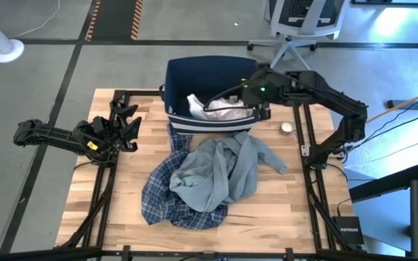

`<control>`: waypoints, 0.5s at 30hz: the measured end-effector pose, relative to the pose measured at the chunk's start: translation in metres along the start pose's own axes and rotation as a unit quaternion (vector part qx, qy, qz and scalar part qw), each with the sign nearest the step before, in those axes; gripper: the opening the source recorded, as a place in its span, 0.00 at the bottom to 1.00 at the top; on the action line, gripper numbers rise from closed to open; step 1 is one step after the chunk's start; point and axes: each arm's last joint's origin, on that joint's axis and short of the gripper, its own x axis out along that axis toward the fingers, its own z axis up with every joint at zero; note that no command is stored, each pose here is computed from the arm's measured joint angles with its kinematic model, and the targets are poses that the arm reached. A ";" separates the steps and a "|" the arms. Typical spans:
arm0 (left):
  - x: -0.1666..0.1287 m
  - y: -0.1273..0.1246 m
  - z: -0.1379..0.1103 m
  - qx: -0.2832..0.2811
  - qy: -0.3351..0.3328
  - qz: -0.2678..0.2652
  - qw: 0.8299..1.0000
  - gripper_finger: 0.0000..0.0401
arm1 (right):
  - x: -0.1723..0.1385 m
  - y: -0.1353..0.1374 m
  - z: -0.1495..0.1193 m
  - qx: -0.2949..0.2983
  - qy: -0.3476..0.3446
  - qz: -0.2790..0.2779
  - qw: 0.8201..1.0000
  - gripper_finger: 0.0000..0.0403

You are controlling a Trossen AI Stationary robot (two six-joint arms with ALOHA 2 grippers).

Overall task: Sort clothes
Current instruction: Put the blue long sleeve shirt into the blue laundry bin

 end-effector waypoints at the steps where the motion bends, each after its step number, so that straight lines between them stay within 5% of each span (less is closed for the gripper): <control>1: 0.000 0.000 0.000 0.000 0.000 0.000 1.000 0.52 | -0.004 0.002 0.001 0.005 -0.010 0.013 1.000 0.50; 7: 0.000 0.000 0.000 -0.001 0.000 0.000 1.000 0.52 | -0.028 0.032 0.020 -0.009 -0.084 0.101 0.991 0.50; 15: 0.000 0.000 0.000 -0.003 0.000 0.000 1.000 0.52 | -0.037 0.099 0.047 -0.094 -0.131 0.152 0.975 0.50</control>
